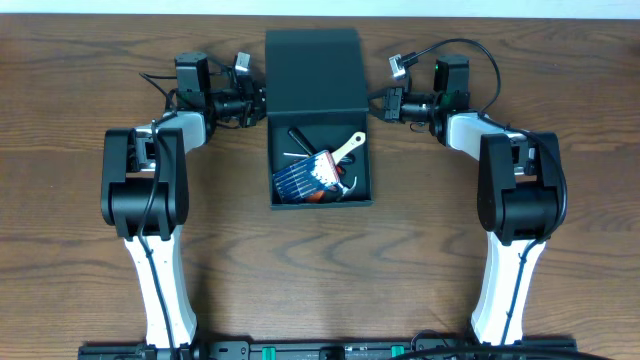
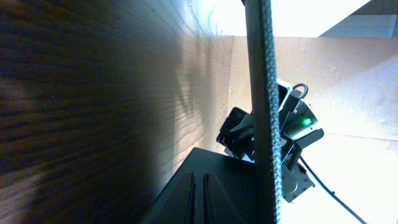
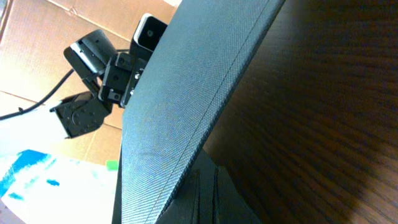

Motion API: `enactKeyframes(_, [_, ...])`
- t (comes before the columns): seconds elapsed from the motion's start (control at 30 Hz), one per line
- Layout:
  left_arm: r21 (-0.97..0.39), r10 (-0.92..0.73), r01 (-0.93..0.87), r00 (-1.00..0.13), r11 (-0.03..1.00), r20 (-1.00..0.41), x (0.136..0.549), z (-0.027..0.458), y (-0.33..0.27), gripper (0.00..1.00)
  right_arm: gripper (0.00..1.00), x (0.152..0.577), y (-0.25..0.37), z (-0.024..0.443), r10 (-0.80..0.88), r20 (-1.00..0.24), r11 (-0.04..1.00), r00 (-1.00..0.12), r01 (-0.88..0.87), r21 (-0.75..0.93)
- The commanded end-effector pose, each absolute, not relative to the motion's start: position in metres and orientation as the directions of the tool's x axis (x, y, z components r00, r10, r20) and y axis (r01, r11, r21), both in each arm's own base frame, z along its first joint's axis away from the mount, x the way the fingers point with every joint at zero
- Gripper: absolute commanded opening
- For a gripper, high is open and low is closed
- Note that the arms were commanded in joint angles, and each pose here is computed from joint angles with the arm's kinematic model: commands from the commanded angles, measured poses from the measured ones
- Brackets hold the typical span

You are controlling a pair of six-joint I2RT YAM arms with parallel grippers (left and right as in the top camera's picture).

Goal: Pack container

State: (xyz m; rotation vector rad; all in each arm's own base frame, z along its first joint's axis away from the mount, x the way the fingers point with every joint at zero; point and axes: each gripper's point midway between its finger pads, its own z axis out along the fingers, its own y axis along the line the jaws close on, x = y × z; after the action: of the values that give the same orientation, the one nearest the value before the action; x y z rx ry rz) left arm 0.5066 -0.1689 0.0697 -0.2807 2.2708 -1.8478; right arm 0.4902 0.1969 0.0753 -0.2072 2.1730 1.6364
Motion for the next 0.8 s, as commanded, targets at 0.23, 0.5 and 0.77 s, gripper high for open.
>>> enactKeyframes(0.23, [-0.973,-0.232,0.115,-0.959,0.198,-0.161,0.513,0.088,-0.174,0.06,0.01,0.486,0.206,0.077,0.061,-0.539,0.279,-0.840,-0.504,0.817])
enactKeyframes(0.5, [-0.961,-0.218,0.178,-0.950,0.212,-0.224,0.513,0.088,-0.174,0.05,0.01,0.496,0.207,0.093,0.062,-0.673,0.273,-0.737,-0.636,0.721])
enactKeyframes(0.77, [-0.947,-0.209,0.235,-0.937,0.221,-0.281,0.514,0.091,-0.174,0.05,0.01,0.498,0.207,0.099,0.065,-0.701,0.263,-0.710,-0.666,0.698])
